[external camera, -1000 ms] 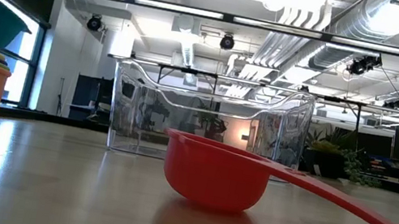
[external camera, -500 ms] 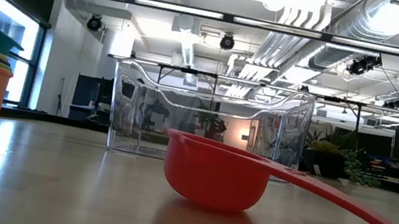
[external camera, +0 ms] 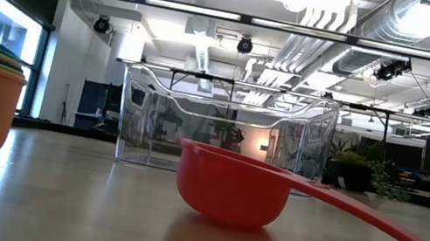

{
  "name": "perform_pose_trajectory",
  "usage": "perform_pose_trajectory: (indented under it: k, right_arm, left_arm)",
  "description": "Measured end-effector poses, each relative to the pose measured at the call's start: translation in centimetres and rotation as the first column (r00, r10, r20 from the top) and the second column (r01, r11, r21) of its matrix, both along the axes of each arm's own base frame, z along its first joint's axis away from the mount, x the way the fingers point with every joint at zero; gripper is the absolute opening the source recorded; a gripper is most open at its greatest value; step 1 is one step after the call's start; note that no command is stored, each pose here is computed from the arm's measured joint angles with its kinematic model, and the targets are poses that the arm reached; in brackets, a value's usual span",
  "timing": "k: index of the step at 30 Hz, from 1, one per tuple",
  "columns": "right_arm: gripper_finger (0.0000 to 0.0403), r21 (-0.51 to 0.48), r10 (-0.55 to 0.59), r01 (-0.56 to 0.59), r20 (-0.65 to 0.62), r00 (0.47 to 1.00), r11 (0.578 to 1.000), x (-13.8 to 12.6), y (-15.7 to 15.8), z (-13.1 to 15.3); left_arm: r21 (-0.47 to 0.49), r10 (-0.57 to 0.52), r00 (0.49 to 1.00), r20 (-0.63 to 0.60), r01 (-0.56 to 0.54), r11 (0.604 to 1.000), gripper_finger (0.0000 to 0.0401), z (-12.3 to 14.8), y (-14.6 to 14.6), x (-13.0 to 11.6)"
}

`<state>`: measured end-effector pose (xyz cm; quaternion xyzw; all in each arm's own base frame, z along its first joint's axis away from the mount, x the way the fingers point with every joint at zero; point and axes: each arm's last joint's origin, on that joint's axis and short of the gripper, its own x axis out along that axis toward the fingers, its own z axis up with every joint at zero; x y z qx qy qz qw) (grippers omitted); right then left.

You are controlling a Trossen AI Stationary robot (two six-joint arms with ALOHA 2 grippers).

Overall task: Nest measuring cups in basket
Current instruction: Stack the light blue measuring cup on top of the yellow measuring cup

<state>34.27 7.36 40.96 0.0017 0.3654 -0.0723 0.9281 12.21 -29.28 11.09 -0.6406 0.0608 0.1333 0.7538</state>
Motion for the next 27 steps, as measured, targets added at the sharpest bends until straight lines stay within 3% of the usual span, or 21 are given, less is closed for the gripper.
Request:
perform_pose_trajectory:
  k: [10,27]
  right_arm:
    - [0.0138,-0.004,0.004,-0.004,-0.001,1.000,1.000,0.00,0.00,0.00]
    - [0.0138,-0.004,0.004,-0.004,-0.001,1.000,1.000,0.00,0.00,0.00]
  left_arm:
    - [-0.016,-0.007,1.000,0.009,0.007,1.000,0.0050,0.19,-0.26,0.08]
    - [-0.050,-0.013,1.000,0.005,0.013,0.999,0.0051,0.49,-0.37,0.32]
